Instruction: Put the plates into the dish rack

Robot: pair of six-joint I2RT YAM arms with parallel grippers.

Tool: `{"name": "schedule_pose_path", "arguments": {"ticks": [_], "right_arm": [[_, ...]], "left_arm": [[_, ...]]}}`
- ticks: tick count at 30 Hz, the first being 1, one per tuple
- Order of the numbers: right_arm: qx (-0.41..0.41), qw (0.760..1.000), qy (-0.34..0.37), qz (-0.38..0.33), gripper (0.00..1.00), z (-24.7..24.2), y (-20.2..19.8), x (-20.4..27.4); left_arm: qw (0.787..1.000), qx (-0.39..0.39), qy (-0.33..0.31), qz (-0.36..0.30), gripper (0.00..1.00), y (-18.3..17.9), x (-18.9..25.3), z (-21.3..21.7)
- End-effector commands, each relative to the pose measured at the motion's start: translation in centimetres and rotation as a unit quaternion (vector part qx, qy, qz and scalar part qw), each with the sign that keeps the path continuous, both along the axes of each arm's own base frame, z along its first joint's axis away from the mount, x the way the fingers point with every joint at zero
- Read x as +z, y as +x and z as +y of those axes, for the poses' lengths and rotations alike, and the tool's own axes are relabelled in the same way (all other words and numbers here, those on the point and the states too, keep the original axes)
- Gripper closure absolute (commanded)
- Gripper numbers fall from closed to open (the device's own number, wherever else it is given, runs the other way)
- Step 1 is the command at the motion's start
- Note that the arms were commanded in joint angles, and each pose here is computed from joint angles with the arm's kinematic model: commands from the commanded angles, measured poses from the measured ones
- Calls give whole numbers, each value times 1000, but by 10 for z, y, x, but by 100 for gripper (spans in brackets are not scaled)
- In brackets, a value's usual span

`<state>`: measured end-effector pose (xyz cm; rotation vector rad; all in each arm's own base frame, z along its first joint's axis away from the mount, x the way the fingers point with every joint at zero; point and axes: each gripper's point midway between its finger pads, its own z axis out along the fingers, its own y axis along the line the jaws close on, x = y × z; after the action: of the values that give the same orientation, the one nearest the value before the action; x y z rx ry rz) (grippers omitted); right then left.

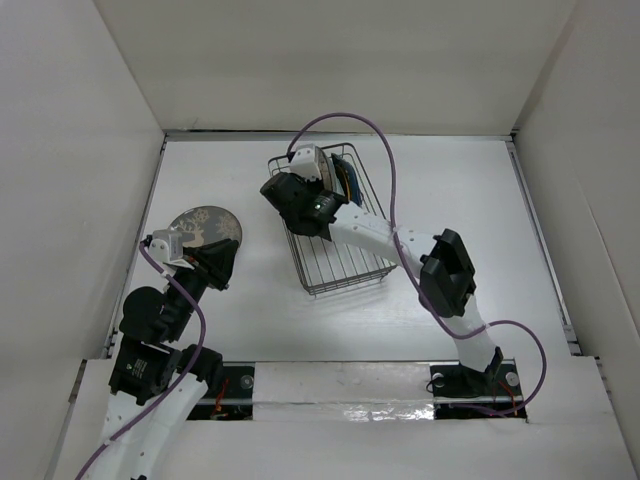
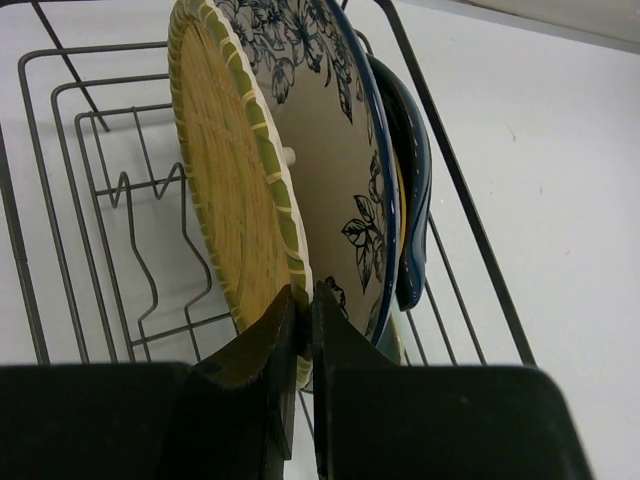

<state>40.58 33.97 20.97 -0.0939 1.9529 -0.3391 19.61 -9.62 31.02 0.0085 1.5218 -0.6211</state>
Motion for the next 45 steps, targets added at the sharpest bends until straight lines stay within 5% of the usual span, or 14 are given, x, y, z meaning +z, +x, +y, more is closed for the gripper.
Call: {"name": "schedule_pose_path", "arguments": {"ticks": [1, 3, 7, 11, 20, 27, 31, 32, 39, 42, 43, 45], "right_arm": [[-11, 999, 40, -34, 100, 4, 8, 14], [-9, 999, 44, -25, 96, 4, 10, 5], [0, 998, 54, -19, 65, 6, 7, 2], [7, 997, 75, -26, 45, 1, 7, 17], [73, 984, 151, -53, 42, 13, -20, 82], [128, 976, 174, -41, 47, 49, -37, 84], [220, 950, 222, 2, 100, 108, -63, 71], [237, 943, 231, 11, 100, 121, -69, 67], [310, 881, 348, 83, 94, 212, -107, 40], [297, 863, 393, 116, 80, 235, -108, 14], [292, 859, 402, 124, 64, 240, -109, 6], [272, 851, 425, 147, 50, 248, -110, -17]], "left_arm": [[1000, 1, -4, -20, 85, 2, 9, 0], [1000, 1, -3, -19, 85, 3, 9, 0], [1000, 4, -2, -17, 85, 4, 8, 0], [1000, 6, -3, -14, 83, 5, 7, 1], [1000, 12, -3, -9, 82, 7, 5, 2], [1000, 22, -6, -10, 82, 7, 6, 6], [999, 37, -13, -20, 83, 5, 12, 12], [999, 40, -16, -25, 84, 3, 14, 14], [991, 99, -55, -76, 99, -11, 39, 42], [986, 117, -69, -92, 100, -17, 46, 51], [986, 120, -72, -94, 100, -17, 47, 53], [985, 125, -75, -95, 100, -19, 47, 55]]}}
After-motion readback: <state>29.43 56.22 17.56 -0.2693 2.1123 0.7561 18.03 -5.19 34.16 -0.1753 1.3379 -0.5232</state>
